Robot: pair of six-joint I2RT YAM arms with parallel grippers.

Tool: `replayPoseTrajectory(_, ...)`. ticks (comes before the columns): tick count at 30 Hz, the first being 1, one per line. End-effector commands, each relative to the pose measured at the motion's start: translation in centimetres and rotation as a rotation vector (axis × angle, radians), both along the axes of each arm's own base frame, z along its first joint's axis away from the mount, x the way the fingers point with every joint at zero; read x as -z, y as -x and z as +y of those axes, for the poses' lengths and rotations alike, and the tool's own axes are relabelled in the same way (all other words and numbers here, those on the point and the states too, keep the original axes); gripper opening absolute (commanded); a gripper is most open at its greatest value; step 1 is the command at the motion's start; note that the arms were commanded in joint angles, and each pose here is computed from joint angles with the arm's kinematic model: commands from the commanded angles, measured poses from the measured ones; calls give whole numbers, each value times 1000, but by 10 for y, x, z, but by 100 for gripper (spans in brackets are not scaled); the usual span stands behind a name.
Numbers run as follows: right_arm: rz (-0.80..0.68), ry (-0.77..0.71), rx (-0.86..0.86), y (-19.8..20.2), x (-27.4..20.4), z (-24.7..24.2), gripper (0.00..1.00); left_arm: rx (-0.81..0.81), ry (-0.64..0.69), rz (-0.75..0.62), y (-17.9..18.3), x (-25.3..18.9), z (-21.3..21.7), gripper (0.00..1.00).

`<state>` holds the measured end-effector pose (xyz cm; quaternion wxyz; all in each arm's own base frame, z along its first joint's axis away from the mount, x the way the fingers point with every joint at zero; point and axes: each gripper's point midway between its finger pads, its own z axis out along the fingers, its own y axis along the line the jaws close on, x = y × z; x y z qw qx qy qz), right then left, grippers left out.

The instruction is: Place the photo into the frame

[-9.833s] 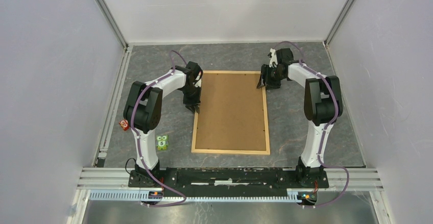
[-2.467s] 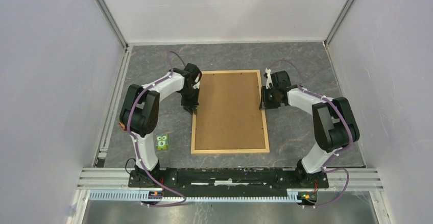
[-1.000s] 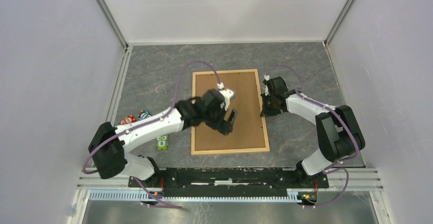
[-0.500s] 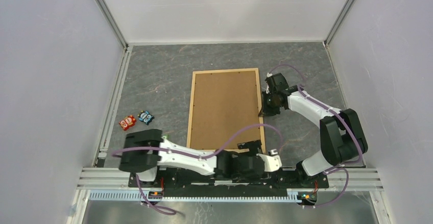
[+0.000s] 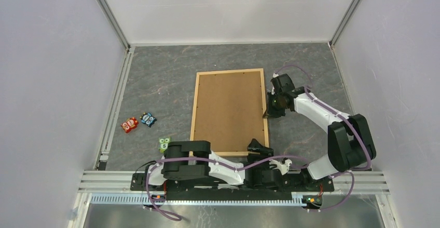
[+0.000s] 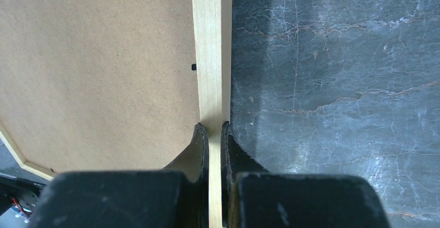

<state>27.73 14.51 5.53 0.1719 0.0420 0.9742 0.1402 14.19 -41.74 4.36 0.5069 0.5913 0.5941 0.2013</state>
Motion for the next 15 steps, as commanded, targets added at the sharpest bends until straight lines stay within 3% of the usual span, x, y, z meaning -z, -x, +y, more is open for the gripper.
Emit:
replayPoseTrajectory(1,-118,-83,42,-20,-42,11,0,-108,-43,-110,-31,-7,13,61)
replayPoseTrajectory(4,-139,-92,41,-19,-48,10,0,-134,-15,-117,-40,-20,16,48)
replayPoseTrajectory(9,-232,-108,-11,-27,-74,11,0,-160,122,-109,-41,-70,18,6)
replayPoseTrajectory(11,-311,-101,-41,-38,-100,5,1,-166,205,-75,-39,-97,25,2)
replayPoseTrajectory(15,-529,-57,3,-62,-174,-37,39,-113,414,61,-29,-152,31,2)
